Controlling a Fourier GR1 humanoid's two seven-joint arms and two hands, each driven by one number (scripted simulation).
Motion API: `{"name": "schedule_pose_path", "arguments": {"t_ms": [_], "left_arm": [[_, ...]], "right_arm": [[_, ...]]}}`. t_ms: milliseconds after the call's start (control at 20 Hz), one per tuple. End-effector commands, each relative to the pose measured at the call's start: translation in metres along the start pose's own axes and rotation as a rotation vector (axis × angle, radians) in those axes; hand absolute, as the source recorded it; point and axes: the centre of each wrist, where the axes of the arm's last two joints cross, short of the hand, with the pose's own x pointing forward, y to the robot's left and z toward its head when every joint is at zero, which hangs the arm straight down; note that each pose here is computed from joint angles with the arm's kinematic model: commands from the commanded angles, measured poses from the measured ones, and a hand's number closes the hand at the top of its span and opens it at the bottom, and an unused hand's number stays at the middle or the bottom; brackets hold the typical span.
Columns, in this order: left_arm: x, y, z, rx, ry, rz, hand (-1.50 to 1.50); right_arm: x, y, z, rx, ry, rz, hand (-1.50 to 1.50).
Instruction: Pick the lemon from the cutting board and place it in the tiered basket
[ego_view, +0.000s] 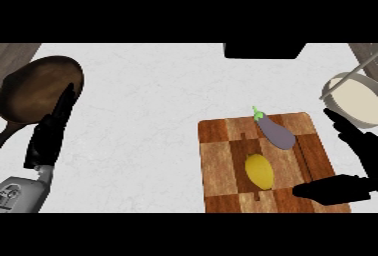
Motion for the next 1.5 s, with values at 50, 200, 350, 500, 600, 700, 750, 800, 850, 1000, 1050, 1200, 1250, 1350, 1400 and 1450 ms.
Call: {"name": "schedule_pose_path", "arguments": {"t_ms": [50,200,350,500,600,700,750,800,850,1000,1050,1200,1250,1350,1400,1450], "left_arm": [[-0.008,-0.007,0.014,-0.011,0.0,0.02,0.0],[0.012,-0.012,0.006,0.013,-0.001,0.021,0.0],[0.001,0.005,0.005,-0.005,0.004,-0.011,0.0],[-0.015,-0.008,0.01,0.014,-0.005,0.005,0.0],[0.009,0.005,0.0,0.024,0.01,-0.004,0.0],[0.002,0.0,0.009,0.011,0.007,0.007,0.0],[-0.008,0.004,0.003,0.009,0.008,0.003,0.0],[0.0,0.007,0.01,0.009,0.004,-0.008,0.0],[-0.02,0.001,0.017,0.001,0.011,-0.004,0.0],[0.006,-0.009,-0.001,0.022,-0.015,0.005,0.0],[-0.004,0.008,-0.004,0.009,0.003,0.002,0.0],[0.01,0.016,-0.012,0.016,0.006,0.0,0.0],[0.012,-0.001,-0.008,0.001,-0.01,0.003,0.0],[-0.011,-0.001,0.012,0.005,-0.001,0.0,0.0],[-0.004,-0.007,-0.004,0.017,0.011,0.0,0.0],[0.005,-0.007,0.003,0.004,-0.008,0.001,0.0]], "right_arm": [[0.015,0.027,-0.01,0.092,0.165,0.048,-1.5],[0.022,0.031,-0.014,0.103,0.209,0.094,-1.5],[0.022,0.024,-0.029,0.096,0.235,0.124,-1.5],[0.018,0.051,-0.03,0.119,0.242,0.126,-1.5],[0.011,0.048,-0.02,0.124,0.245,0.143,-1.5],[0.013,0.046,-0.019,0.13,0.253,0.155,-1.5],[0.01,0.064,-0.026,0.136,0.228,0.171,-1.5],[0.021,0.06,-0.012,0.125,0.223,0.185,-1.5],[0.021,0.075,-0.014,0.114,0.223,0.19,-1.5],[0.023,0.058,-0.026,0.07,0.228,0.257,-1.5],[0.025,0.068,-0.015,0.072,0.231,0.256,-1.5],[0.023,0.08,0.001,0.049,0.208,0.264,-1.5],[0.022,0.085,-0.009,0.056,0.206,0.285,-1.5],[0.022,0.072,-0.008,0.05,0.216,0.287,-1.5],[0.028,0.081,-0.004,0.051,0.195,0.275,-1.5],[0.036,0.086,-0.01,0.05,0.223,0.292,-1.5]]}}
